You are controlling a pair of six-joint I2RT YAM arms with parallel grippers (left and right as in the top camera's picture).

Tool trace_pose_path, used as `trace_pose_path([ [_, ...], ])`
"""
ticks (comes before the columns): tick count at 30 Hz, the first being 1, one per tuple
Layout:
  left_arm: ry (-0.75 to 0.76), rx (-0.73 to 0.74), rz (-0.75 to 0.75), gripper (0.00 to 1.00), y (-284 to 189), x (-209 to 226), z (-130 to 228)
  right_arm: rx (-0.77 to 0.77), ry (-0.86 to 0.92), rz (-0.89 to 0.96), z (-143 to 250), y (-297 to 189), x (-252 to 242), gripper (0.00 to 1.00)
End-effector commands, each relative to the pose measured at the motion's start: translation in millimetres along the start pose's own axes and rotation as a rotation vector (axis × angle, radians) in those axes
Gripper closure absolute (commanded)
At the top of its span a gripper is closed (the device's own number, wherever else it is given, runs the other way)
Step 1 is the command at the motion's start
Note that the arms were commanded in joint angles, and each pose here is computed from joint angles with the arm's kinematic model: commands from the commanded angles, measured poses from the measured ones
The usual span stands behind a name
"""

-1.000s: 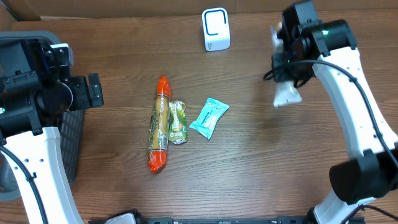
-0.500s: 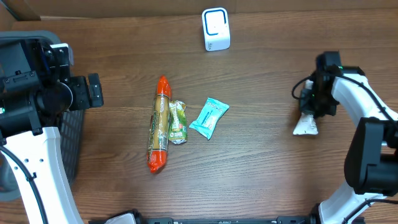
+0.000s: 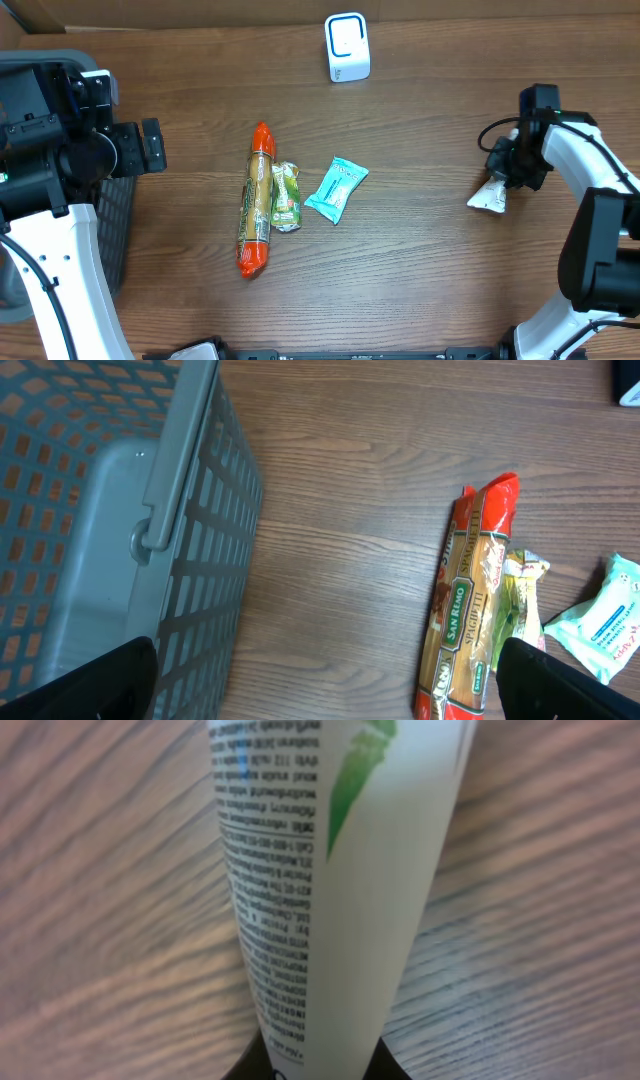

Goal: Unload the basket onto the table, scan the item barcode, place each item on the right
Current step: 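Carry the tube to the right and lower it onto the table, then release the tube and move the right gripper toward the teal pack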

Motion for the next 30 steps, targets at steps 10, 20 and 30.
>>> trace_pose_path([
  [10,0.017,-0.011,-0.004,0.01,-2.1,0.0,-2.0,0.008,0.314,-0.004,-1.3,-7.1,-17.9,0.69],
  [20,0.018,-0.011,-0.004,0.0,-2.1,0.0,-2.0,0.123,0.138,-0.019,12.6,-24.7,-14.5,0.37],
  [30,0.018,-0.011,-0.004,0.0,-2.1,0.0,-2.0,0.111,-0.115,-0.24,21.8,-84.5,49.4,0.25],
])
Point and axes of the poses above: each gripper's point midway between its finger pads, its own y axis out along the fingers, its own x axis along the line the jaws close on, z = x × y, the point moved 6 cm from there along -y, back along the fingers, and after that the axes turned 6 degrees about -y, right-handed, at the moved point
